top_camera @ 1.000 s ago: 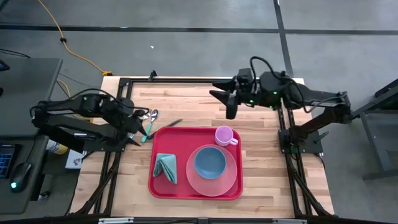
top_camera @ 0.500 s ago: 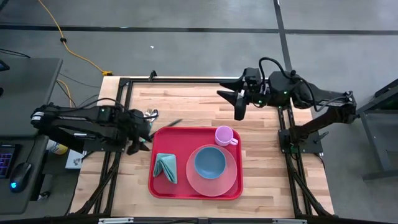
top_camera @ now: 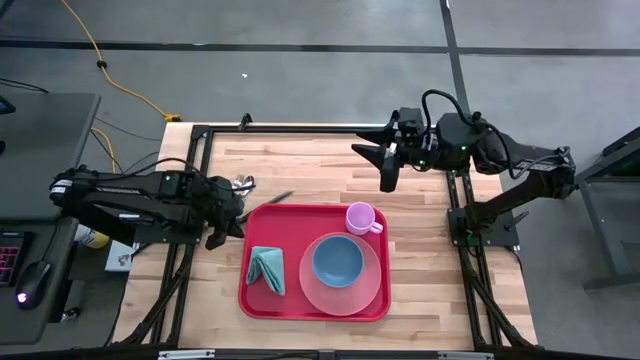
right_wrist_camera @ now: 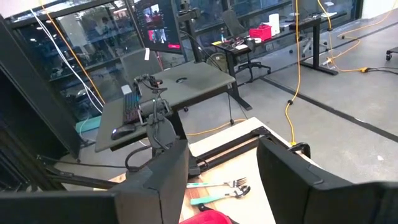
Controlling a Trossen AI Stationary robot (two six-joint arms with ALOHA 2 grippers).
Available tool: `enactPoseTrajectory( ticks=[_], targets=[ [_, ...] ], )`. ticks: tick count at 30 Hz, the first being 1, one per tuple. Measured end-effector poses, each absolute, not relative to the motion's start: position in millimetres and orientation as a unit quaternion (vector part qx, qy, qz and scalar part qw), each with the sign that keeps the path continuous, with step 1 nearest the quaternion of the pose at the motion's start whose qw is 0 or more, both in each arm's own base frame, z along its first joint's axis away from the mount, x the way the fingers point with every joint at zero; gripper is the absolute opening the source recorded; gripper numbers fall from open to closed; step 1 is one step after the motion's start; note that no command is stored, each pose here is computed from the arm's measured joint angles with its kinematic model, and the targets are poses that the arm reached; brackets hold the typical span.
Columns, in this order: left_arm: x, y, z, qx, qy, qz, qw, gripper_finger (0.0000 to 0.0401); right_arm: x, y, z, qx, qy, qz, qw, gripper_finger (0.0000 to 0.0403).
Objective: Set up tray
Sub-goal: Put the blue napkin into the pink serving tray
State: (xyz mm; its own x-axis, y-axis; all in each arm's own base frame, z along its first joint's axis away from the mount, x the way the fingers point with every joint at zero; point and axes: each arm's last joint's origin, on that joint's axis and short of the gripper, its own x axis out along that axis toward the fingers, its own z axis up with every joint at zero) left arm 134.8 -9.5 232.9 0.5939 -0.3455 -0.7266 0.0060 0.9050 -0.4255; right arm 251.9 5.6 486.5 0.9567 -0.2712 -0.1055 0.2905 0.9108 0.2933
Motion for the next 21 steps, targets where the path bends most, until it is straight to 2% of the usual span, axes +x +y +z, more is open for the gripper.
enactPoseTrajectory(
  ticks=[2, 4, 10, 15, 21],
  targets=[
    [135.4, -9.4, 232.5, -0.192, 0.441, -0.098, 0.871, 0.0017, 251.9, 5.6, 486.5, 0.156, 0.031, -0.144, 0.977, 0.017],
    [135.5, -9.0, 232.5, -0.186, 0.44, -0.093, 0.874, 0.0023, 251.9, 5.6, 486.5, 0.156, 0.031, -0.144, 0.977, 0.017],
    [135.9, -8.2, 230.4, -0.124, 0.434, -0.108, 0.886, 0.0131, 250.1, 5.0, 489.0, 0.178, 0.017, -0.152, 0.972, 0.017],
    [144.1, -14.2, 207.6, -0.08, 0.427, -0.161, 0.886, 0.0218, 248.0, 4.8, 490.3, 0.168, 0.015, -0.152, 0.974, 0.017],
    [153.1, -30.8, 195.0, -0.091, 0.436, -0.203, 0.872, 0.0285, 244.1, 4.5, 491.6, 0.147, 0.019, -0.153, 0.977, 0.017]
  ],
)
